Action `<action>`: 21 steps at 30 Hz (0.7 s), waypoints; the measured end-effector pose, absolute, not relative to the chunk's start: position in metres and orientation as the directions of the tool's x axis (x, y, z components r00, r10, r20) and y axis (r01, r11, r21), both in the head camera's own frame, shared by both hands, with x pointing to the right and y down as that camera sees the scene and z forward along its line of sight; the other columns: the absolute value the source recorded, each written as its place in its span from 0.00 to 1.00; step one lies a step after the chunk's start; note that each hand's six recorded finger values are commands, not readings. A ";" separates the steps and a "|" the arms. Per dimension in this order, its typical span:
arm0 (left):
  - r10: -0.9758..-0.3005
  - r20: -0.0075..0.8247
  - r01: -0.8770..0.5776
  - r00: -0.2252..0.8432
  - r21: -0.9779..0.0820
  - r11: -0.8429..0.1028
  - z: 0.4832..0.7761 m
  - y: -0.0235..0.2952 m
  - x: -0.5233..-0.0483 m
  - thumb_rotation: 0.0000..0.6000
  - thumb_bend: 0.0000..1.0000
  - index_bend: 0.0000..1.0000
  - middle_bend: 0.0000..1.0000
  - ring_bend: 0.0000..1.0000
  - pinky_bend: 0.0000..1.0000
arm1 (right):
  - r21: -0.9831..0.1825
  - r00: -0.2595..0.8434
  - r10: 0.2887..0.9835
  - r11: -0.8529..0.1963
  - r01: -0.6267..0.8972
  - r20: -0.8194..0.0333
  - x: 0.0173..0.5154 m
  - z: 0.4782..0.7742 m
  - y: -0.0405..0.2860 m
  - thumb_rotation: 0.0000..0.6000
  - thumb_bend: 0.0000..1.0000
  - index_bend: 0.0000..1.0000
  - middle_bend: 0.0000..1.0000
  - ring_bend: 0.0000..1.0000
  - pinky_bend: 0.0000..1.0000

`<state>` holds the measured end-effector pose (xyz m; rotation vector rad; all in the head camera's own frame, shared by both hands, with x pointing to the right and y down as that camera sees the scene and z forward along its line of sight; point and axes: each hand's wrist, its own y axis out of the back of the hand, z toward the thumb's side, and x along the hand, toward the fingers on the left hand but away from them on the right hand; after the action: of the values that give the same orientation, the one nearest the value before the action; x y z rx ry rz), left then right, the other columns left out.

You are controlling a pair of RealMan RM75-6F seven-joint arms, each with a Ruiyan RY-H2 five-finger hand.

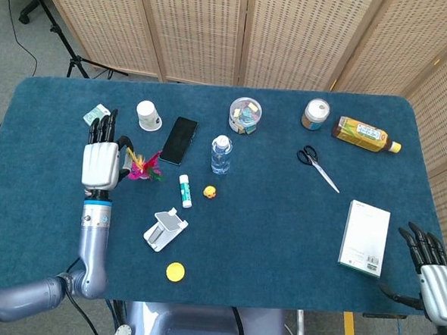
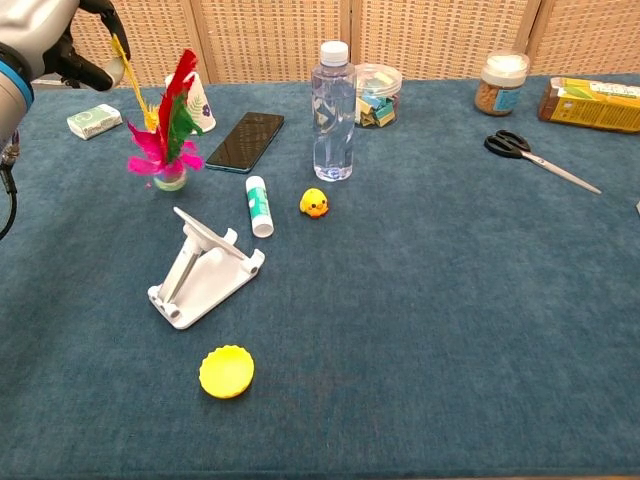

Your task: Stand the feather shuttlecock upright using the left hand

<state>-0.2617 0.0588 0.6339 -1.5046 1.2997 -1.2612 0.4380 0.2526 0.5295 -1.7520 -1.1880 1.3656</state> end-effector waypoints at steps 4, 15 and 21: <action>-0.983 0.185 -0.207 -0.021 -0.962 -0.177 0.627 0.063 -0.275 1.00 0.48 0.64 0.00 0.00 0.00 | -0.872 0.063 0.912 -0.406 0.274 -0.405 0.438 0.528 0.253 1.00 0.00 0.00 0.00 0.00 0.00; -0.975 0.216 -0.175 -0.055 -0.963 -0.204 0.636 0.070 -0.303 1.00 0.48 0.64 0.00 0.00 0.00 | -0.874 0.073 0.911 -0.411 0.260 -0.407 0.433 0.529 0.255 1.00 0.00 0.00 0.00 0.00 0.00; -0.973 0.223 -0.176 -0.060 -0.962 -0.209 0.639 0.071 -0.308 1.00 0.48 0.64 0.00 0.00 0.00 | -0.875 0.069 0.910 -0.412 0.256 -0.408 0.434 0.531 0.255 1.00 0.00 0.00 0.00 0.00 0.00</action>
<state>-0.3083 0.0713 0.6388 -1.4614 1.2834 -1.3467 0.4335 0.2551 0.5306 -1.7394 -1.1644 1.3703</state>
